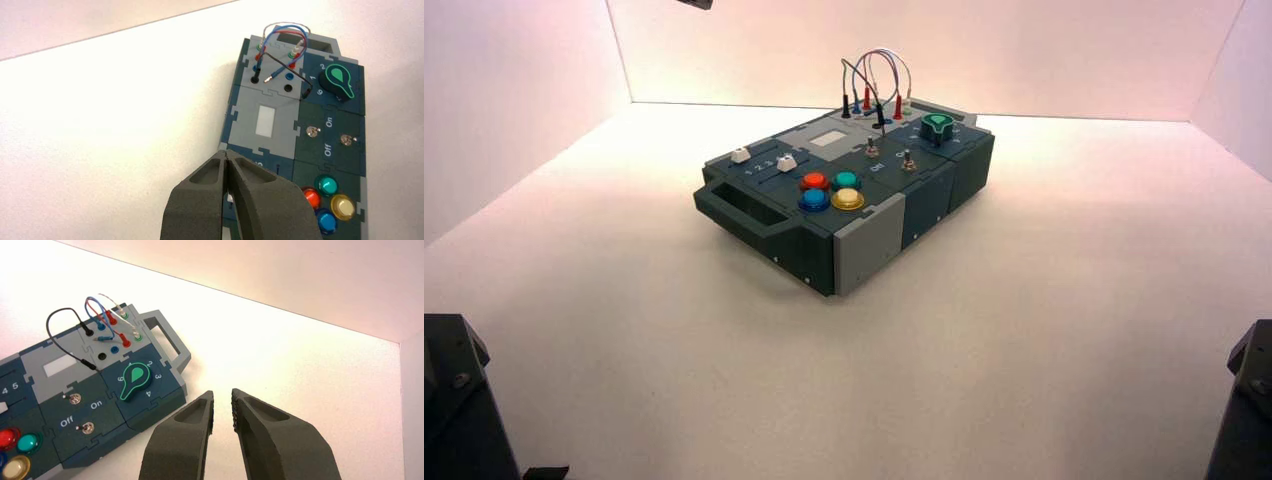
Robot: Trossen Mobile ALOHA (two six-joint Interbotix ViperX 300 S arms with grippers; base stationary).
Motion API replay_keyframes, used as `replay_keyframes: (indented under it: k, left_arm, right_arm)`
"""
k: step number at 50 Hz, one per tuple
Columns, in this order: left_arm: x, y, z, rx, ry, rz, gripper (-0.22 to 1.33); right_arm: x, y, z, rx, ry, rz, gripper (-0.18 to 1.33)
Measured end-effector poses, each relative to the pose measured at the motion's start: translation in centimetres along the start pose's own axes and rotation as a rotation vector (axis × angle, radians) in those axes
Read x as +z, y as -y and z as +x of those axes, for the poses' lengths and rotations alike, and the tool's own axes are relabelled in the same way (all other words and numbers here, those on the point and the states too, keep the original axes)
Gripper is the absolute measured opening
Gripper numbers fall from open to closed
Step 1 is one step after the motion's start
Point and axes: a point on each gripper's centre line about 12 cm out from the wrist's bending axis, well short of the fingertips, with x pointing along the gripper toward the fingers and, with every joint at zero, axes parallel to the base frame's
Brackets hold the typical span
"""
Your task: Pull the red wire.
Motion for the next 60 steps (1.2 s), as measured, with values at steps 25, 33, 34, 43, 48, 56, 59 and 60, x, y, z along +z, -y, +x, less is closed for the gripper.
replay_keyframes:
  k: [25, 33, 34, 43, 48, 56, 59, 60]
  left_arm:
    - [0.9, -1.0, -1.9, 0.125, 0.187, -0.009, -0.16]
    - [0.8, -1.1, -2.2, 0.137, 0.209, -0.026, -0.16]
    - [0.7, -1.1, -2.2, 0.137, 0.205, -0.023, -0.16]
    - [0.5, -0.9, -2.1, 0.118, 0.181, -0.021, -0.16]
    - [0.3, -0.4, -2.0, 0.079, 0.13, 0.002, -0.16]
    - [0.4, 0.0, -1.7, 0.026, 0.067, 0.024, -0.16]
    - [0.5, 0.3, -1.5, 0.001, 0.037, 0.037, -0.16]
    - [0.4, 0.3, -1.3, -0.004, 0.028, 0.043, -0.16]
  right_arm:
    - [0.0, 0.0, 0.0, 0.0, 0.003, 0.006, 0.45]
    - [-0.2, 0.0, 0.1, -0.002, 0.015, 0.034, 0.45]
    - [-0.1, 0.0, 0.1, -0.003, 0.017, 0.037, 0.45]
    - [-0.3, 0.0, 0.1, 0.001, 0.005, 0.053, 0.45]
    - [-0.5, -0.1, 0.1, 0.008, -0.017, 0.056, 0.47]
    - [-0.2, -0.3, -0.3, 0.023, -0.044, 0.06, 0.62]
    - [0.4, -0.5, -0.5, 0.033, -0.052, 0.05, 0.62]
    - [0.5, -0.5, -0.5, 0.035, -0.055, 0.047, 0.62]
